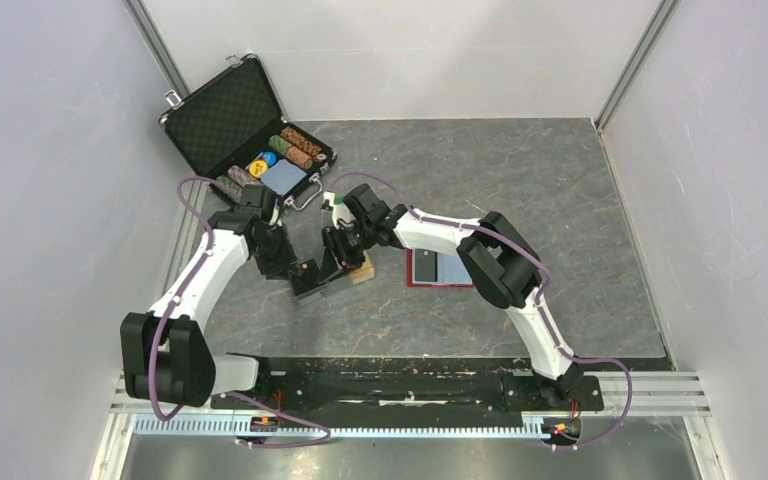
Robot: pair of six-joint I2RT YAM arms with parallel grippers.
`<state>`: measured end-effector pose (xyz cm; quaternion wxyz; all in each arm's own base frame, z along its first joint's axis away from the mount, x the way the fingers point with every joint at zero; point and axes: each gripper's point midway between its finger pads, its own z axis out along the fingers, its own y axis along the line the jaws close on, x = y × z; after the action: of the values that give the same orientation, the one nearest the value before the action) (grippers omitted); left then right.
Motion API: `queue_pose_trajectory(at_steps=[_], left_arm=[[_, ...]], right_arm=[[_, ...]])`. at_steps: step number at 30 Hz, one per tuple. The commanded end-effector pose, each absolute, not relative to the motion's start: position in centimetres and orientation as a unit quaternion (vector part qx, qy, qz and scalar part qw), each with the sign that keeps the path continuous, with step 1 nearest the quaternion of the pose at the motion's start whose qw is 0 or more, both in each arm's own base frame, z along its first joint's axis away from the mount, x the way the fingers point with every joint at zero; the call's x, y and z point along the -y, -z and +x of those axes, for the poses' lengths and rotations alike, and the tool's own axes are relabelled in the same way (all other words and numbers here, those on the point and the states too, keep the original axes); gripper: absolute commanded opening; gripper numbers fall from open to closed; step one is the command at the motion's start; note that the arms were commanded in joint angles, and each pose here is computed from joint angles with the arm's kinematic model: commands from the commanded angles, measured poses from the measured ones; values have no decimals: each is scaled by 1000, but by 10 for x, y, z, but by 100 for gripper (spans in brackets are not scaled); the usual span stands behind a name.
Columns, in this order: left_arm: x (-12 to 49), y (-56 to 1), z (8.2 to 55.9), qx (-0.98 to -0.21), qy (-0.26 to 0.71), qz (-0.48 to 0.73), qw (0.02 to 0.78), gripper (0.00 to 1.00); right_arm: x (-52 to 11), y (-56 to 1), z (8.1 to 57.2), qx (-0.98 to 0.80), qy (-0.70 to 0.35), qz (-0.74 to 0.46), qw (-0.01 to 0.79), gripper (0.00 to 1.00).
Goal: Put the credit cards into the card holder
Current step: Pick up the credit card from the storage box.
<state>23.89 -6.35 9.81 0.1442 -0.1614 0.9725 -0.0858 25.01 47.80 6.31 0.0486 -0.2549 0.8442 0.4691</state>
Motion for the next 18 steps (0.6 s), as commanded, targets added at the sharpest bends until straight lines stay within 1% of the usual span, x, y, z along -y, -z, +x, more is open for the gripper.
queue_pose_trajectory(at_steps=[1,6,9,10,11,13,15,18], left_arm=[[67,-99,243,-973,93,-136,159,35],[69,-99,243,-974,94,-135,157,33],[70,-99,243,-974,94,-133,156,32],[71,-99,244,-974,94,-132,156,31],[71,-98,244,-974,95,-132,156,30],[72,-98,244,-974,95,-131,156,29],[72,-96,243,-975,95,-130,153,29],[72,-95,244,-975,94,-130,152,28]], right_arm=[[-492,-69,257,-842,-468,-260,69,41],[-497,-59,256,-848,-454,-265,63,39],[-500,-56,255,-849,-452,-267,61,35],[-500,-55,255,-849,-452,-266,59,31],[-501,-56,254,-849,-452,-268,60,24],[-502,-59,254,-847,-454,-269,61,16],[-503,-63,255,-844,-458,-271,63,11],[-504,-72,255,-841,-462,-273,68,8]])
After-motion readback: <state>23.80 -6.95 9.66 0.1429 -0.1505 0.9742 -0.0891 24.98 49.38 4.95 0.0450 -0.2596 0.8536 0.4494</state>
